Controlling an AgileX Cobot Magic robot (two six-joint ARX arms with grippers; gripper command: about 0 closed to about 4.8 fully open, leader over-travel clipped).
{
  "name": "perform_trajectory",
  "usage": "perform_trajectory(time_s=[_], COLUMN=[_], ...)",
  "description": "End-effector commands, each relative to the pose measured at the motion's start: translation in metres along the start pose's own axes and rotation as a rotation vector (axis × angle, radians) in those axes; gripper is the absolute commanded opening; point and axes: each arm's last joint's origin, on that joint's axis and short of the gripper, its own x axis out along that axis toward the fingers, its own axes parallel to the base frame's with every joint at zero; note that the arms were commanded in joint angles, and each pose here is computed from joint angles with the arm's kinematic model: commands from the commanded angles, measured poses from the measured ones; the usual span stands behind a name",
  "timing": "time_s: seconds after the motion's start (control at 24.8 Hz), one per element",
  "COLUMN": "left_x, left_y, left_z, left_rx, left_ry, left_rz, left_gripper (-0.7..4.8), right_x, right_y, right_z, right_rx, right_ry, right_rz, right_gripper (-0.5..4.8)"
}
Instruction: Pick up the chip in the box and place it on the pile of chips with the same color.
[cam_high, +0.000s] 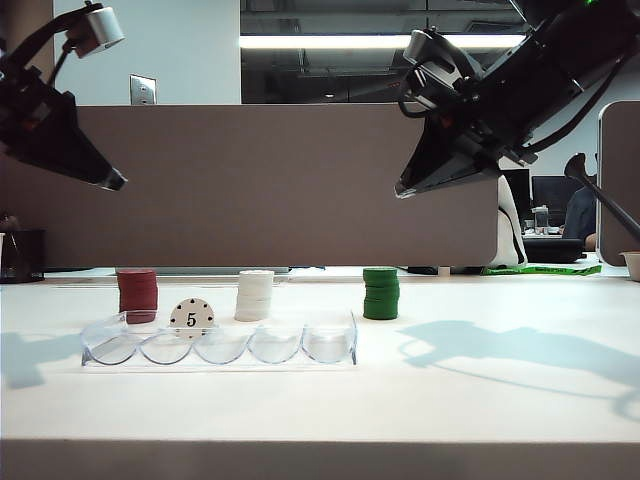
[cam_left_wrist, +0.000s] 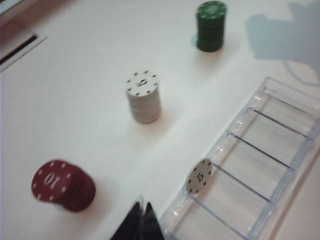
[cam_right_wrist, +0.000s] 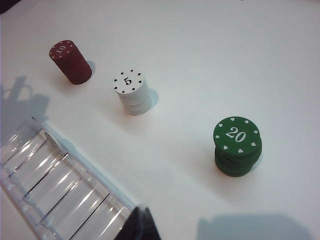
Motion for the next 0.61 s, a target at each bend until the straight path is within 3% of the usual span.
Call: perform_trajectory(time_s=[0.04,0.24,0.28,0.44,0.52,0.61], left_x=[0.01,0.029,0.033,0.039,0.039,0.04], left_y=[0.004,0.006,0.006,0.01,0.011,0.012], left_z=[-0.002,-0.015,-0.017,-0.019,-0.017,-0.014], left_rx=[0.041,0.01,0.004,0.017,0.035,0.049], left_ry=[-0.031,-0.042,-0.035,-0.059,-0.089,-0.106], left_rz=[-0.037,-0.144,-0.151,-0.152,-0.152,-0.136], left_gripper=[-0.06,0.15,0.39,0.4,0.35,-0.07], right_x=[-0.001,-0.001,-0.001,-0.001,-0.001,-0.001], right_y=[0.001,0.001,0.001,0.001,0.001,0.001], right_z=[0.003,0.002,0.002,0.001,0.001,0.001], right_rx=[-0.006,-0.003,-0.002,0.0,0.0,0.0], right_ry=[-0.018,-0.009,-0.006,-0.002,-0.003,-0.003], right_rz=[0.004,0.004,0.004,0.005,0.004,0.004], right_gripper=[-0.06,-0.06,-0.06,-0.06,-0.06,-0.06])
